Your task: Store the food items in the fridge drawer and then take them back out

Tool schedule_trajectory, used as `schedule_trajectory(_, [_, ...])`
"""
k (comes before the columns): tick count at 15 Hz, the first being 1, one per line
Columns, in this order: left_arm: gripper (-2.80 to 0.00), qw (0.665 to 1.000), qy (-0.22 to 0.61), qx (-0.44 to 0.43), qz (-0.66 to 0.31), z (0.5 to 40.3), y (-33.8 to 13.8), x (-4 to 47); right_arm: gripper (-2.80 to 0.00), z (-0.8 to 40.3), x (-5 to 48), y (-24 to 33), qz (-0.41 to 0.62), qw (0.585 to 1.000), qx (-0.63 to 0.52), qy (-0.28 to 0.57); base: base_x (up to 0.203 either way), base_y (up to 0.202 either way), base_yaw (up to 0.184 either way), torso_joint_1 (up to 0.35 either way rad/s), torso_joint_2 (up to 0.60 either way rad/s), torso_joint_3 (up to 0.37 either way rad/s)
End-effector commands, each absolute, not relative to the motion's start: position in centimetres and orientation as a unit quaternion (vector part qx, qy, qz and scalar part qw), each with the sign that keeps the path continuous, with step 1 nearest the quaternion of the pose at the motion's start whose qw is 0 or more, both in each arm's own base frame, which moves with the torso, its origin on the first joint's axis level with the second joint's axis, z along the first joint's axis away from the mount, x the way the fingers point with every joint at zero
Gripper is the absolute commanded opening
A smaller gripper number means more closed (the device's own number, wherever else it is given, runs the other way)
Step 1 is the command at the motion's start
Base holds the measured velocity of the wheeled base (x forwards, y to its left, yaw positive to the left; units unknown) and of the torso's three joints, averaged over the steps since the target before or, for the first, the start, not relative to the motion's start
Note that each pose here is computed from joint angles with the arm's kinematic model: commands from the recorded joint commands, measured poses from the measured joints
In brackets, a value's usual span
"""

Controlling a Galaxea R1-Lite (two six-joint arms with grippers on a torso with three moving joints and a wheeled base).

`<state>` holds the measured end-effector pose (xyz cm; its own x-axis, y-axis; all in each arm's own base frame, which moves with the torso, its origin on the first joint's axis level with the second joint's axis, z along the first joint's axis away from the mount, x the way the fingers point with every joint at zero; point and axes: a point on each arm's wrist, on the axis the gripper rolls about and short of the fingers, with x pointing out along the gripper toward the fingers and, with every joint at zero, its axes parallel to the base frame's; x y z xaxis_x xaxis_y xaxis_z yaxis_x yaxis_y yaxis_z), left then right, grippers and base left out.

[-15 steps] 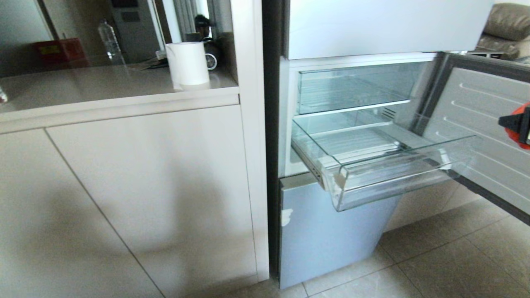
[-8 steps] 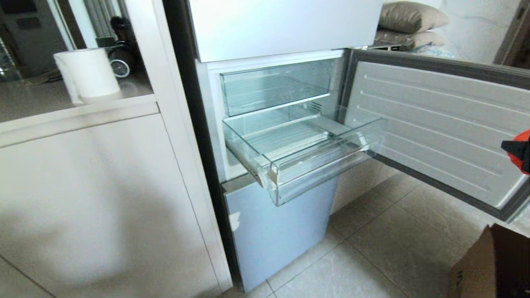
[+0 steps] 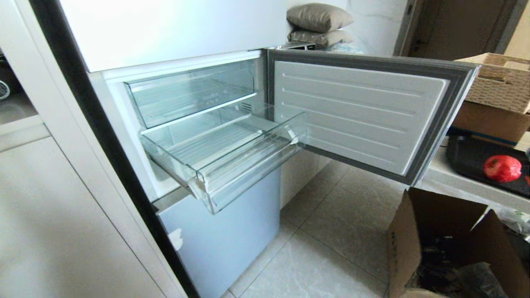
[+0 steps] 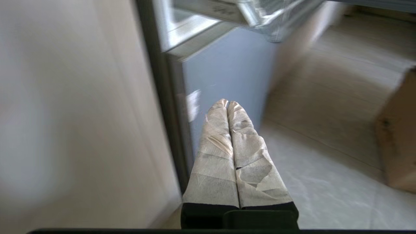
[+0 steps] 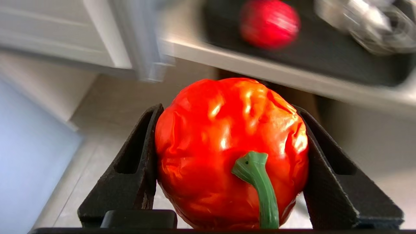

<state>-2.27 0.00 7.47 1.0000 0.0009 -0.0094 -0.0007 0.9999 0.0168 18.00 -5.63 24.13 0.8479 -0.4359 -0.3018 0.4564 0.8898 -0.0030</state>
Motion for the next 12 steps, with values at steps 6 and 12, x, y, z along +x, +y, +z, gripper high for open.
schedule_trajectory(6, [-2.80, 1.000, 0.005, 0.008, 0.001, 7.5, 0.0, -2.3, -2.80, 20.3, 18.9, -16.1, -0.227, 0.961, 0.097, 0.127, 0.000, 0.001, -0.010, 0.000, 0.00, 0.000])
schedule_trajectory(12, [-2.80, 1.000, 0.005, 0.008, 0.001, 7.5, 0.0, -2.3, -2.80, 13.7, 23.0, -25.7, -0.202, 0.974, 0.080, 0.069, 0.000, 0.000, 0.000, 0.000, 0.00, 0.000])
